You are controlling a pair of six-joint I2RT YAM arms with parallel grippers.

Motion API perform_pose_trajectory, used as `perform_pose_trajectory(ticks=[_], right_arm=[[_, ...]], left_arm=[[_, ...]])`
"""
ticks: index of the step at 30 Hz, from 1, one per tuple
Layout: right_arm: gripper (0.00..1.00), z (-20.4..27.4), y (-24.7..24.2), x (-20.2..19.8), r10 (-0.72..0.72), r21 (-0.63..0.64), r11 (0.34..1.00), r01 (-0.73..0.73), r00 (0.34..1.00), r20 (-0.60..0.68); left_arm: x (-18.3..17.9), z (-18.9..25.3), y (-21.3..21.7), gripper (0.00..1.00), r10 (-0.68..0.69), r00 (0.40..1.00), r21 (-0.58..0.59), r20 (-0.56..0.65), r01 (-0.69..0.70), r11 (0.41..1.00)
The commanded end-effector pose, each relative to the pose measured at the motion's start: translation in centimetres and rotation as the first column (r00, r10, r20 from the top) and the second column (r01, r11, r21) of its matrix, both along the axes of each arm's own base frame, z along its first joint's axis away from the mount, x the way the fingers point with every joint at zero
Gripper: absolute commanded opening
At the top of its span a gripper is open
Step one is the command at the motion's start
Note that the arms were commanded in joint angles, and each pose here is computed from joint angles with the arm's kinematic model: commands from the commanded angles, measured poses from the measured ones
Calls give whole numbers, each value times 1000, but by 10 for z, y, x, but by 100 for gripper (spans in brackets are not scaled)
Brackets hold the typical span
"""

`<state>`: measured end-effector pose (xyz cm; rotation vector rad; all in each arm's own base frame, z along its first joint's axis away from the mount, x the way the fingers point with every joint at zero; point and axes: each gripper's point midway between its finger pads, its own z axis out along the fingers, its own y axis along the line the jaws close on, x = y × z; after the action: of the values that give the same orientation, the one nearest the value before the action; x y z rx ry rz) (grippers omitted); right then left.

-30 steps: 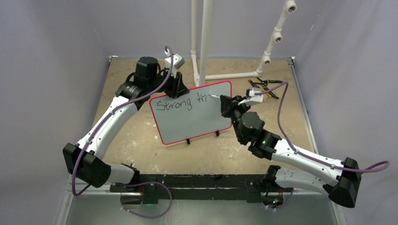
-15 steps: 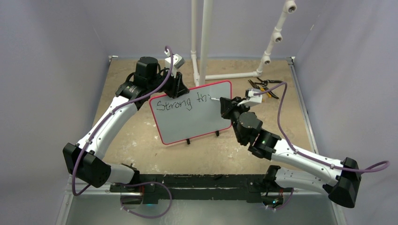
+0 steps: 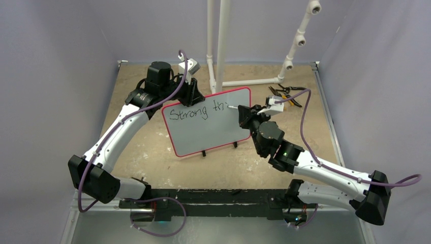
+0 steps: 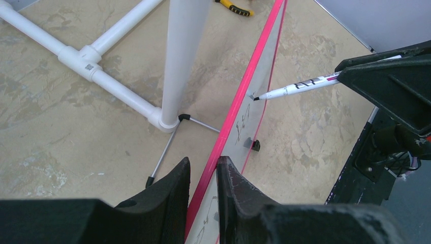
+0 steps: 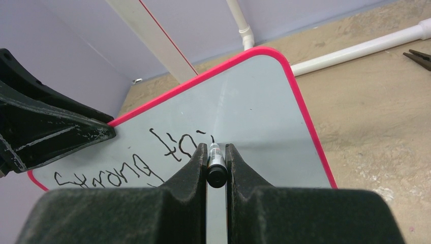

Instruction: Write a sentence on the whiteboard

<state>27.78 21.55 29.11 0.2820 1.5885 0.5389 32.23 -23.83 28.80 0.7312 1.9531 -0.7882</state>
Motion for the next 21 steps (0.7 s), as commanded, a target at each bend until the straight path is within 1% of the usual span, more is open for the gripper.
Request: perform_pose_trajectory(ticks=[1, 9, 21], right_arm=[[0, 26, -4, 4, -35, 46, 998, 33, 998, 52], [0, 35, -11, 5, -63, 60, 996, 59, 995, 72], [0, 30, -21, 2, -99, 76, 993, 94, 993, 57]], left_arm=[[-7, -13, 3, 0, 10, 998, 22, -56, -9, 1000], [-6, -12, 3, 0, 8, 998, 21, -54, -7, 1000], [-6, -13, 3, 0, 9, 998, 22, -58, -8, 1000]])
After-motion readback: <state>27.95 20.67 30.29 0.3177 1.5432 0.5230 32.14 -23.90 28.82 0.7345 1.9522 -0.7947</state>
